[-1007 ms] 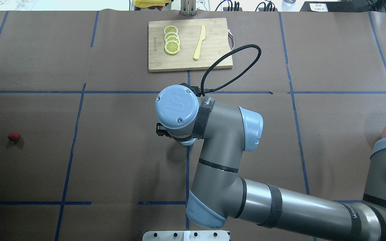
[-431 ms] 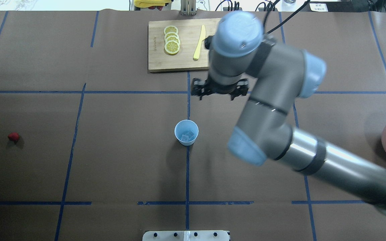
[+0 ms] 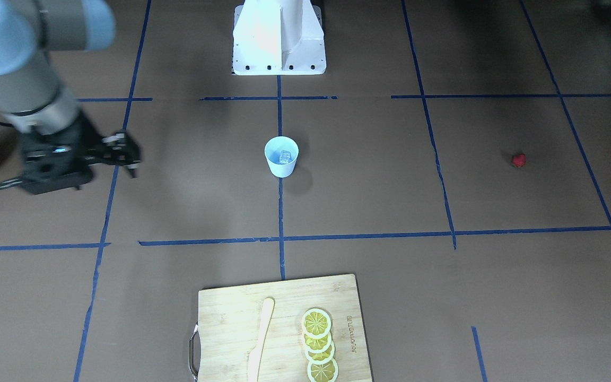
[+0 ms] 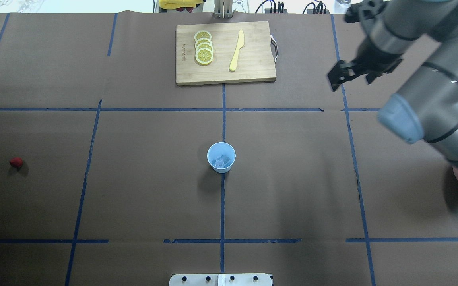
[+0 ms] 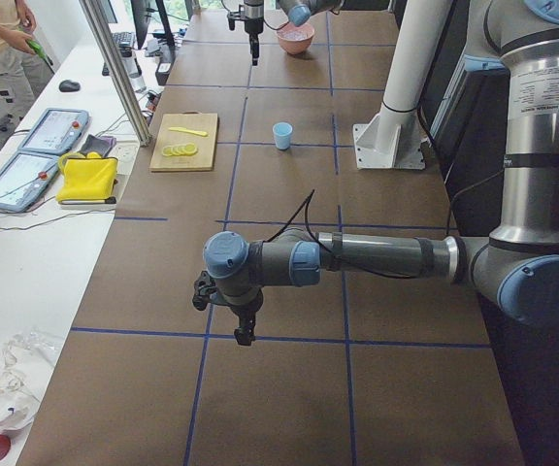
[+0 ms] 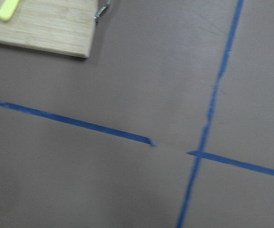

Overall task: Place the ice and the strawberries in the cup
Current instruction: 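Move the right gripper back over the pink ice bowl, then lower the left gripper onto the red strawberry and grasp it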

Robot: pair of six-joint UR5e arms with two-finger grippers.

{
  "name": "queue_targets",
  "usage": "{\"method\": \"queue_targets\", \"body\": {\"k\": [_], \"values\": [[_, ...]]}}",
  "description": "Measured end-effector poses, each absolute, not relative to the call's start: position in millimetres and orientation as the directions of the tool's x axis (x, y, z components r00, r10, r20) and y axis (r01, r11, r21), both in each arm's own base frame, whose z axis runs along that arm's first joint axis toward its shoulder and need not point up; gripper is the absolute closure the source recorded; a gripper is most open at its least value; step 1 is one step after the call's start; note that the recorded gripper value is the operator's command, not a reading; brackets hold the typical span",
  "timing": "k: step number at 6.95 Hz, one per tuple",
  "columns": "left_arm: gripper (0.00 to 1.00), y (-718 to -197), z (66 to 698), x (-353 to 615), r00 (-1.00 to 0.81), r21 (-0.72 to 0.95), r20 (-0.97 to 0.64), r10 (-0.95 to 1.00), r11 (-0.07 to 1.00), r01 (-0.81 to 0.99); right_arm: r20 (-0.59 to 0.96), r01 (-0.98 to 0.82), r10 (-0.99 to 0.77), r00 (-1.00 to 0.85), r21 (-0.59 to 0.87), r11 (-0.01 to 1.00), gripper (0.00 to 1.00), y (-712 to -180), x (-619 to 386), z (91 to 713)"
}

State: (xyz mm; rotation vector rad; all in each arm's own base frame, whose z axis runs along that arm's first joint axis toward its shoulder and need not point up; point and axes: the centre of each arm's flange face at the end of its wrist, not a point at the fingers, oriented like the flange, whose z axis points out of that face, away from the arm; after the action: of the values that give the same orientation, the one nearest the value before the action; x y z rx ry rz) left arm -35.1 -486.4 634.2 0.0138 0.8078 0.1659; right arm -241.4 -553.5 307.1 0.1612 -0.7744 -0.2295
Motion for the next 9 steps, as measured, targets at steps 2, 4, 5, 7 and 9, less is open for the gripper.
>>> {"method": "queue_targets", "body": {"k": [2,4,5,7,9], "values": [[0.00,-502.8,608.4,-34.2,0.671,0.173,-0.707,0.222,0.975,-0.141,0.636,0.252,-0.386,0.668,0.295,0.922,0.01,-550.7,-110.1,411.5],[0.00,-505.9,599.8,-34.0,0.668,0.228,-0.697,0.262,0.964,-0.140,0.599,0.327,-0.456,0.658,0.318,0.890,0.01,-509.9,-17.6,504.1],[0.00,-506.7,597.5,-33.7,0.667,0.237,-0.695,0.269,0.961,-0.140,0.598,0.347,-0.458,0.657,0.300,0.889,0.01,-476.5,19.7,550.1],[0.00,-507.4,595.7,-33.4,0.666,0.245,-0.693,0.275,0.959,-0.142,0.622,0.316,-0.399,0.674,0.245,0.917,0.01,-414.9,77.7,614.0],[0.00,-507.1,575.3,-31.9,0.665,0.286,-0.683,0.302,0.948,-0.136,0.651,0.228,-0.280,0.706,0.164,0.960,0.01,-390.2,93.8,630.4]]}}
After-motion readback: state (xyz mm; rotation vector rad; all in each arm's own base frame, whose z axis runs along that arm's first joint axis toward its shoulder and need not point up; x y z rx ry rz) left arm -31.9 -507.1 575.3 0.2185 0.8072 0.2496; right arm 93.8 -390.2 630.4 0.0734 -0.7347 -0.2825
